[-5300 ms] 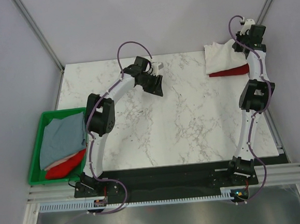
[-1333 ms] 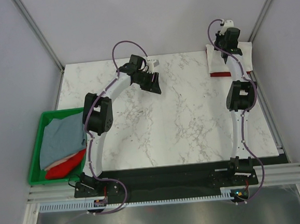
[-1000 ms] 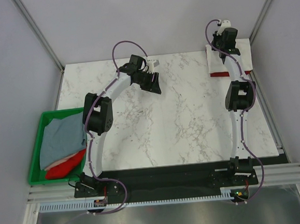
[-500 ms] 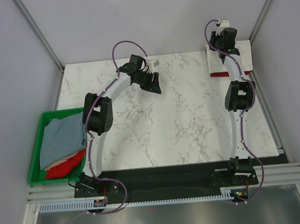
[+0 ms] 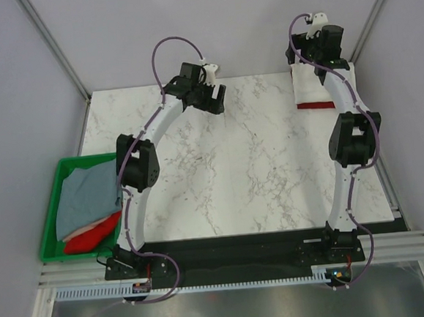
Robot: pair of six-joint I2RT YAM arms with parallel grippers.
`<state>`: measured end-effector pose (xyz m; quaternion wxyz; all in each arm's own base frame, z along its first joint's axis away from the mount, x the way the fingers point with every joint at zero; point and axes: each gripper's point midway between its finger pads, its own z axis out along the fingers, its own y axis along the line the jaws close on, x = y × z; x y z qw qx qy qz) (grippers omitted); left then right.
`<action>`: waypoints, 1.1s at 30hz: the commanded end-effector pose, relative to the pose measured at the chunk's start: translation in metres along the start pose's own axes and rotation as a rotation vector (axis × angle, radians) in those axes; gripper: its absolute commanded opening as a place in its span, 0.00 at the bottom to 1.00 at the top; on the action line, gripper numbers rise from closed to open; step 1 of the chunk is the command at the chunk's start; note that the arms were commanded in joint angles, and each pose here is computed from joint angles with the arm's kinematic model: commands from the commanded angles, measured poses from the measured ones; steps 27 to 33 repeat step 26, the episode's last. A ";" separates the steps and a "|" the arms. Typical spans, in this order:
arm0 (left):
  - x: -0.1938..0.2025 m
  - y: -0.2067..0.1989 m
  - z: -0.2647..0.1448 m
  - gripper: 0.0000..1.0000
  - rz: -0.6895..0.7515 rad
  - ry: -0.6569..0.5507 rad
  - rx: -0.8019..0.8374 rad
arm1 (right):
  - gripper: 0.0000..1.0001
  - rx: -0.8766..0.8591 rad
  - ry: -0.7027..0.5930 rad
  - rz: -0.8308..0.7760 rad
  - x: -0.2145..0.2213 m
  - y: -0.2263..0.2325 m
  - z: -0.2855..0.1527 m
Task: Fold and stack the t-shirts
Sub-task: Reset both grippers
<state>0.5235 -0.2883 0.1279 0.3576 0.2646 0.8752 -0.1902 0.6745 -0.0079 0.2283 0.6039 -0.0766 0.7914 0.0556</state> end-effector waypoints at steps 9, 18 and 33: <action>-0.083 0.004 -0.118 1.00 0.128 -0.241 -0.123 | 0.98 -0.102 0.189 0.057 0.017 0.111 -0.101; -0.026 0.001 -0.154 1.00 0.097 -0.130 -0.119 | 0.98 0.018 0.257 0.055 0.032 0.146 -0.187; 0.009 0.008 -0.221 1.00 0.101 -0.142 -0.208 | 0.98 -0.038 0.328 -0.052 0.054 0.154 -0.221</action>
